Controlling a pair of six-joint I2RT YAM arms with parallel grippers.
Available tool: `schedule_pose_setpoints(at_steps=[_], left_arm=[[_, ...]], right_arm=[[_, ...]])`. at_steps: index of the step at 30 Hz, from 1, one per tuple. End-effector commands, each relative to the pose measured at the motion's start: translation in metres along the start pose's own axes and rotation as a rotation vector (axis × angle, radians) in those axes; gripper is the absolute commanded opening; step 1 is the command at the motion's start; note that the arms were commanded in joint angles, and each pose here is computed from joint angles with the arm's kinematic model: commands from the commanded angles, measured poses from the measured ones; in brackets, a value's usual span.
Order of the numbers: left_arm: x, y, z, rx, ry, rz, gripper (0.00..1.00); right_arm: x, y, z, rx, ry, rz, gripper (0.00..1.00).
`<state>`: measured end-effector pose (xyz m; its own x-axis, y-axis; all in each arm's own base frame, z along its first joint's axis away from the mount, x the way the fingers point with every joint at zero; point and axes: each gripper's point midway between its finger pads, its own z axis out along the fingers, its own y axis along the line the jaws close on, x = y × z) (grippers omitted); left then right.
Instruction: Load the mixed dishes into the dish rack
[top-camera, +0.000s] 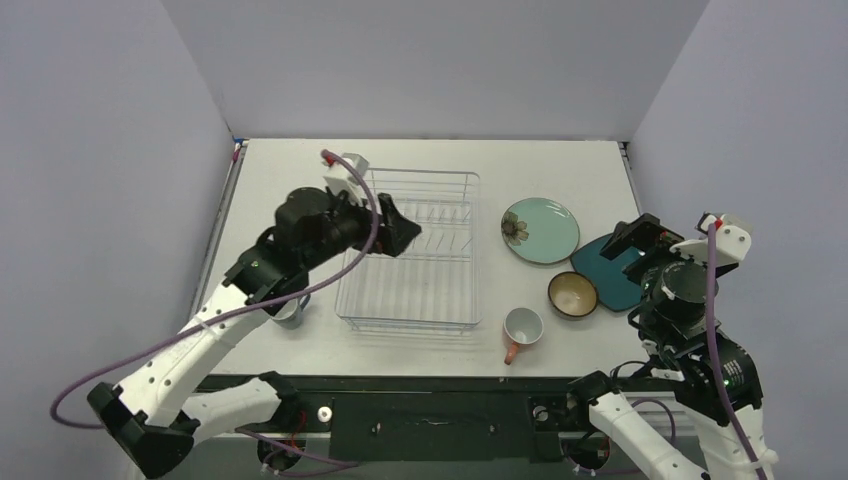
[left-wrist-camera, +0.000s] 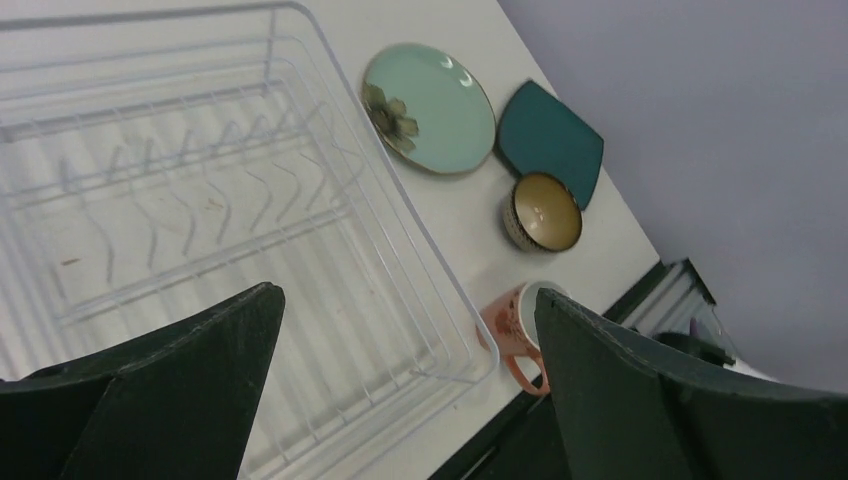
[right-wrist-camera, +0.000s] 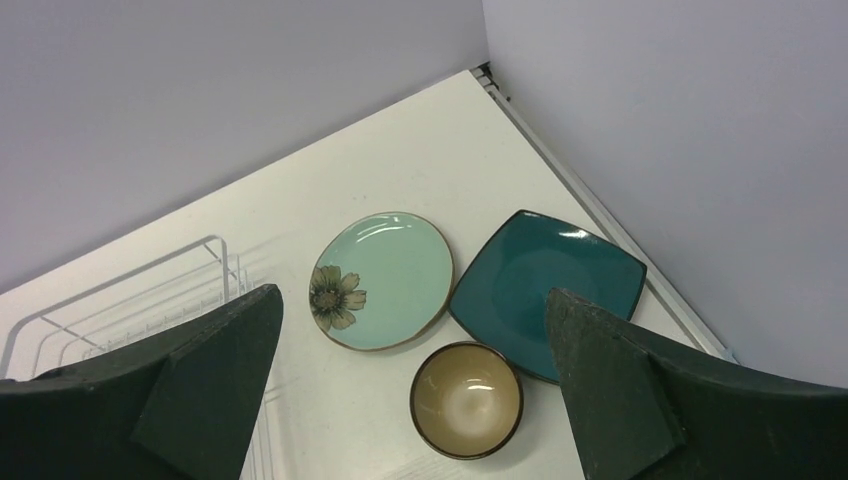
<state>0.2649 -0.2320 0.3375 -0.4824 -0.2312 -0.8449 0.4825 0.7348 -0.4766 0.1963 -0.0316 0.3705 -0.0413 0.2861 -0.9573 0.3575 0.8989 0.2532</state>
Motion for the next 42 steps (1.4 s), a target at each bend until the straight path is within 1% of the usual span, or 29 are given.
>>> schedule_pose_setpoints(at_steps=[1, 4, 5, 6, 7, 8, 9, 10, 11, 12, 13, 14, 15, 18, 20, 22, 26, 29, 30, 31, 35, 42], left_arm=[[0.028, -0.034, 0.029, 0.025, 0.024, 0.091, 0.96], [0.065, -0.06, 0.043, 0.037, 0.094, 0.132, 0.96], [0.083, -0.072, 0.049, 0.054, 0.134, 0.147, 0.96], [0.089, -0.075, 0.052, 0.045, 0.136, 0.155, 0.97], [0.106, -0.088, 0.056, 0.063, 0.17, 0.174, 0.97], [0.119, -0.089, 0.063, 0.045, 0.192, 0.193, 0.97], [0.13, -0.103, 0.062, 0.07, 0.209, 0.212, 0.97], [0.144, -0.102, 0.068, 0.047, 0.234, 0.234, 0.98], [0.151, -0.115, 0.066, 0.069, 0.246, 0.25, 0.99], [0.167, -0.113, 0.073, 0.043, 0.278, 0.275, 0.97], [0.173, -0.127, 0.071, 0.067, 0.286, 0.297, 0.94], [0.187, -0.126, 0.077, 0.041, 0.314, 0.331, 0.93], [0.19, -0.138, 0.076, 0.05, 0.31, 0.357, 0.91], [0.215, -0.157, 0.087, 0.041, 0.355, 0.434, 0.88], [0.229, -0.168, 0.093, 0.044, 0.379, 0.467, 0.84], [0.243, -0.18, 0.097, 0.062, 0.403, 0.502, 0.76], [0.267, -0.191, 0.109, 0.061, 0.459, 0.562, 0.7], [0.285, -0.188, 0.115, 0.039, 0.502, 0.612, 0.69], [0.283, -0.193, 0.116, 0.042, 0.493, 0.62, 0.68], [0.29, -0.189, 0.118, 0.03, 0.509, 0.636, 0.68], [0.294, -0.186, 0.124, 0.004, 0.519, 0.666, 0.65], [0.31, -0.183, 0.131, -0.019, 0.562, 0.7, 0.54]], right_arm=[[0.017, 0.007, 0.002, -0.035, 0.052, -0.01, 1.0], [0.018, 0.004, -0.006, -0.067, 0.035, 0.033, 1.0], [0.022, 0.002, -0.007, -0.067, 0.031, 0.041, 1.0], [0.022, -0.002, -0.01, -0.068, 0.017, 0.059, 1.0], [0.021, -0.005, -0.012, -0.063, 0.008, 0.067, 1.0], [0.021, -0.009, -0.015, -0.063, -0.002, 0.076, 1.0], [0.021, -0.012, -0.016, -0.055, -0.008, 0.078, 0.99], [0.02, -0.017, -0.018, -0.046, -0.021, 0.087, 0.99], [0.018, -0.021, -0.021, -0.041, -0.029, 0.092, 0.97], [0.017, -0.024, -0.023, -0.032, -0.037, 0.099, 0.97], [0.015, -0.028, -0.026, -0.032, -0.05, 0.111, 0.97], [0.013, -0.03, -0.028, -0.027, -0.061, 0.123, 0.96], [0.011, -0.033, -0.032, -0.031, -0.072, 0.136, 0.96], [0.007, -0.039, -0.037, -0.032, -0.095, 0.159, 0.95], [0.005, -0.042, -0.041, -0.033, -0.106, 0.168, 0.94], [0.004, -0.046, -0.044, -0.033, -0.114, 0.172, 0.94], [0.0, -0.055, -0.051, -0.021, -0.132, 0.179, 0.94], [-0.004, -0.063, -0.058, -0.018, -0.158, 0.196, 0.94], [-0.005, -0.066, -0.061, -0.02, -0.167, 0.202, 0.94], [-0.005, -0.067, -0.062, -0.019, -0.17, 0.203, 0.94], [-0.003, -0.074, -0.065, -0.006, -0.176, 0.199, 0.94], [0.003, -0.077, -0.065, -0.001, -0.165, 0.188, 0.94]])
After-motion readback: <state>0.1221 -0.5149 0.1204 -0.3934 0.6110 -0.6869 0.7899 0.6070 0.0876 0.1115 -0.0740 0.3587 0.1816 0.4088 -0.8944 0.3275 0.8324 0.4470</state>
